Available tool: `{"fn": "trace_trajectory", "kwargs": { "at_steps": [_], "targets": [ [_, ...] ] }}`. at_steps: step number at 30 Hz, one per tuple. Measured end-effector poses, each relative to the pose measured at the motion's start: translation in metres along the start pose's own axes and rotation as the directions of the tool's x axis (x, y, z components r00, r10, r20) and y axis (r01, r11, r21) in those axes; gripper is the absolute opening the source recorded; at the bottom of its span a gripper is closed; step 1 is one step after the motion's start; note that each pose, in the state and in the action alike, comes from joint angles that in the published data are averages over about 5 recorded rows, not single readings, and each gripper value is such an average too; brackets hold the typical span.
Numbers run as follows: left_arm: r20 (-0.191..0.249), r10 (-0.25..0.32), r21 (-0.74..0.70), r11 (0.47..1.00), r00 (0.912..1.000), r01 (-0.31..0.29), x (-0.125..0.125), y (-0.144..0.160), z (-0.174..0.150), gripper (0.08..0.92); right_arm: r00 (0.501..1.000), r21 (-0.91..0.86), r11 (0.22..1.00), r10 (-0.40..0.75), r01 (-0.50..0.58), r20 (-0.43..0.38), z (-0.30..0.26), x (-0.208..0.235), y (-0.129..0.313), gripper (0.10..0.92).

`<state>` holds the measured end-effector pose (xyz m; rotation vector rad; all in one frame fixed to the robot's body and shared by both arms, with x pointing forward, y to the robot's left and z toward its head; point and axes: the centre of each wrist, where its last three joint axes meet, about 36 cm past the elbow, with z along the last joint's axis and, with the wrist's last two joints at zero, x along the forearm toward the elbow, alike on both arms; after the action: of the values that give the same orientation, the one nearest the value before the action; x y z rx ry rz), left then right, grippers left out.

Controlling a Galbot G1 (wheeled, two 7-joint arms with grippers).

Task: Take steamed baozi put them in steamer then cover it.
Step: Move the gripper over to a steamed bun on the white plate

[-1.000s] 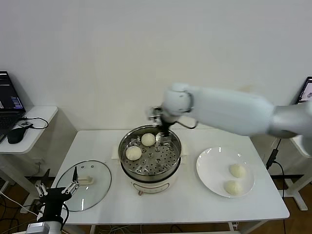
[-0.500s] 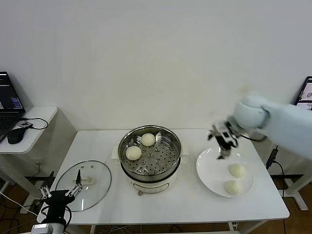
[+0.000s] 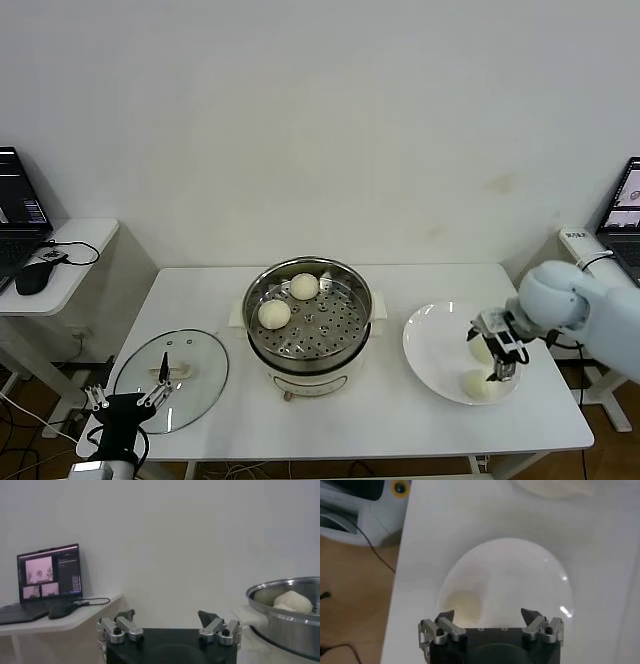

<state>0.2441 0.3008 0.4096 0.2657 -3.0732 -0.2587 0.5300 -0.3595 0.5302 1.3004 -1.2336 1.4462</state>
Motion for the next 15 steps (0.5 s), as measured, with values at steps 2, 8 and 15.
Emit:
{"fn": "trace_trajectory", "kwargs": {
  "at_steps": [2, 8, 15],
  "targets": [
    [-0.001, -0.002, -0.001, 1.0, 1.0, 0.002, 0.0, 0.001, 0.0, 0.823, 1.0, -0.006, 1.0, -0.008, 0.008, -0.003, 0.002, -0.009, 0.003, 0.823],
    [-0.005, -0.005, -0.005, 1.0, 1.0, 0.005, -0.001, 0.002, 0.002, 0.823, 1.0, -0.031, 0.999, -0.021, 0.021, -0.012, 0.01, -0.031, 0.008, 0.823],
    [-0.005, -0.009, -0.008, 1.0, 1.0, 0.008, -0.003, 0.004, 0.004, 0.823, 0.999, -0.064, 0.998, -0.028, 0.027, -0.023, 0.019, -0.047, 0.007, 0.822]
  ]
}}
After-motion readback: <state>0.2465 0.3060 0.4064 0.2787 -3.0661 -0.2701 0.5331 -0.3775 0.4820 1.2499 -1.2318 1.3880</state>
